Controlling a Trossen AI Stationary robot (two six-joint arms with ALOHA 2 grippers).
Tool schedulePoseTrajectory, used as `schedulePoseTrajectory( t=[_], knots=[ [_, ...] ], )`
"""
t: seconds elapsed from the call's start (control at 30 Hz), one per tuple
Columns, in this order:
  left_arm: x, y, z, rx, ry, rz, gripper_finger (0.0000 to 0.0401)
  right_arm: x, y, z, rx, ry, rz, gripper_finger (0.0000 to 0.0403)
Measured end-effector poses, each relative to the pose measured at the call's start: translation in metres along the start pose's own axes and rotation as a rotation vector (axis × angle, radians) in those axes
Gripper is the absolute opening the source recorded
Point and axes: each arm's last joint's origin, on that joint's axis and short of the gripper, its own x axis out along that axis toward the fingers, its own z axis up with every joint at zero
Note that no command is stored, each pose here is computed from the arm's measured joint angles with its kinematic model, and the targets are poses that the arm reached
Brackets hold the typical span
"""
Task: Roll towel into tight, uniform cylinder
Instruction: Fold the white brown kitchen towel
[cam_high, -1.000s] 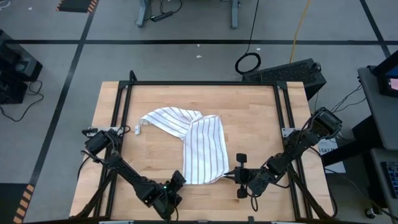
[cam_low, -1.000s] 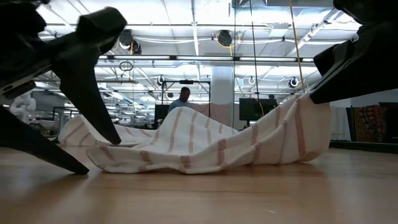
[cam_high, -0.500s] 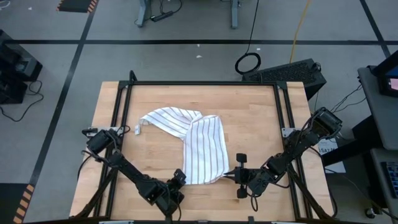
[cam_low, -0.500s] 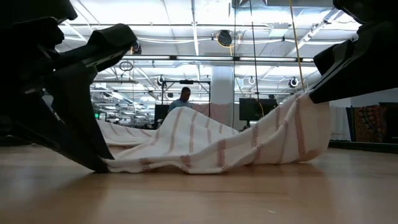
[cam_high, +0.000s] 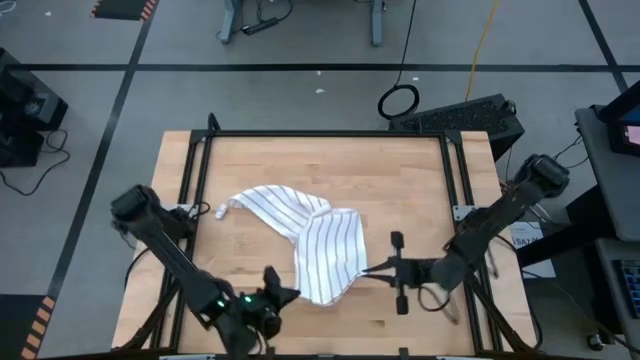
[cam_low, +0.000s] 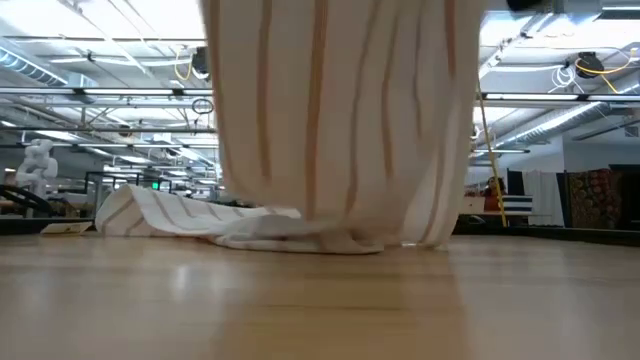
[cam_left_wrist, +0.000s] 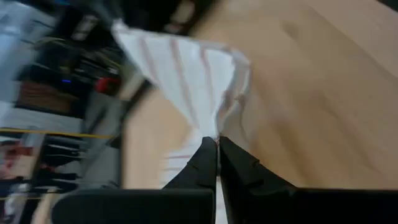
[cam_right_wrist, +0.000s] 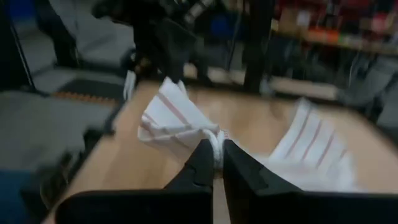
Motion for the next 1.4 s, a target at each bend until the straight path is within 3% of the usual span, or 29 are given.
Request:
schedulePoseTrajectory(
  t=[0.13,0.37,0.57,0.7,0.87,1.17,1.4],
  knots=[
    [-0.021,0.044,0.001,-0.016,-0.039,0.093,0.0005,-0.021,-0.016,0.047,-0.069,-0.143,-0.009,0.0004],
    [-0.064,0.148,0.000,-0.092,-0.157,0.359,0.0005,-0.065,-0.052,0.136,-0.220,-0.404,-0.115,0.0004],
    [-0.093,0.238,-0.017,-0.107,-0.407,0.597,0.0004,-0.089,-0.088,0.195,-0.355,-0.526,-0.311,0.0004],
    [-0.099,0.282,-0.034,-0.122,-0.593,0.680,0.0004,-0.091,-0.112,0.222,-0.364,-0.569,-0.398,0.0004],
    [-0.096,0.321,-0.048,-0.169,-0.646,0.700,0.0004,-0.081,-0.134,0.244,-0.365,-0.605,-0.467,0.0004],
    [-0.083,0.369,-0.065,-0.176,-0.626,0.794,0.0004,-0.064,-0.188,0.273,-0.459,-0.529,-0.751,0.0004],
    [-0.091,0.409,-0.072,-0.110,-0.684,0.866,0.0004,-0.071,-0.229,0.303,-0.506,-0.626,-0.624,0.0004]
  ],
)
